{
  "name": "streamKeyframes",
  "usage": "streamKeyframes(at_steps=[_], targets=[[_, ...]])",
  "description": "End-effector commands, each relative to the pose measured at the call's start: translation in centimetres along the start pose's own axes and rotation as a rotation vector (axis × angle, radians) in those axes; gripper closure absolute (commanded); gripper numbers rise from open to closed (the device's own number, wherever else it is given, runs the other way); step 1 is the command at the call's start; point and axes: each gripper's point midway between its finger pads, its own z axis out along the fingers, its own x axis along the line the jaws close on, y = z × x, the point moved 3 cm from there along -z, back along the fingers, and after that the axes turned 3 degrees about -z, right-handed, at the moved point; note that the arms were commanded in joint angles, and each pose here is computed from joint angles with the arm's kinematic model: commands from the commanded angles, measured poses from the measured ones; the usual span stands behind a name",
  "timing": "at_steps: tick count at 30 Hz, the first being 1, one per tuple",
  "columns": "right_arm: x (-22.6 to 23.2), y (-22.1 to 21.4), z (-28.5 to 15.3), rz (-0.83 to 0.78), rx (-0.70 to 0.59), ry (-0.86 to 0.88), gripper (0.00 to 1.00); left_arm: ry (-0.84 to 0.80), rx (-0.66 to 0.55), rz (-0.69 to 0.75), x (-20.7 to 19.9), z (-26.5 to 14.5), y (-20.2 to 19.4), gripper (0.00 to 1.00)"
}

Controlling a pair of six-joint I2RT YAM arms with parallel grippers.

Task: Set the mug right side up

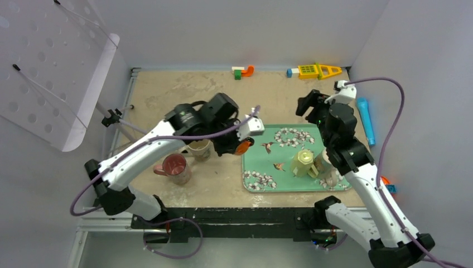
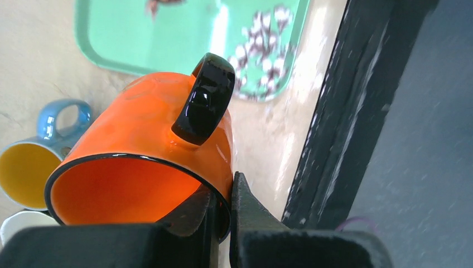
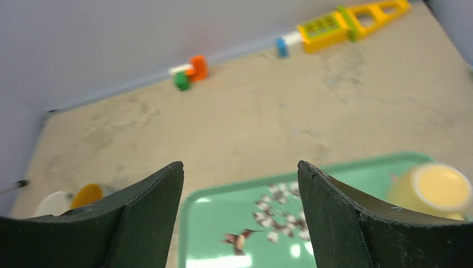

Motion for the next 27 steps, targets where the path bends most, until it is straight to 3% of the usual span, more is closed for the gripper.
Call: streamKeyframes(at_steps=[1, 5, 10, 13, 18, 24, 27], targets=[[-6.1, -3.5, 0.6, 0.068, 0.074, -0.241, 0.21, 0.079, 0.232, 0.218, 0.5, 1.7, -2.9, 1.0], [-8.1, -4.2, 1.8, 0.038, 0.084, -0.309, 0.23, 0.065, 0.394, 0.294, 1.2, 4.5, -6.3, 1.0], [-7.2, -5.6, 2.8, -0.003, 0.16, -0.234, 0.26, 0.023, 0.526, 0.312, 1.5, 7.4, -9.9, 1.0], [-6.5, -6.2, 2.8, -0.03, 0.202, -0.171, 0.28, -0.021, 0.498, 0.327, 1.2, 9.0, -10.4, 1.0], [-6.2, -7.4, 2.2, -0.048, 0.297, -0.145, 0.12, -0.03, 0.508, 0.337, 1.6, 11.2, -11.2, 1.0], [-6.5, -7.8, 0.3, -0.029, 0.38, -0.185, 0.11, 0.0, 0.498, 0.326, 3.4, 13.4, -11.8, 1.0], [-5.2, -7.9, -0.9, -0.024, 0.435, -0.097, 0.11, 0.017, 0.469, 0.268, 4.9, 13.4, -11.0, 1.0]])
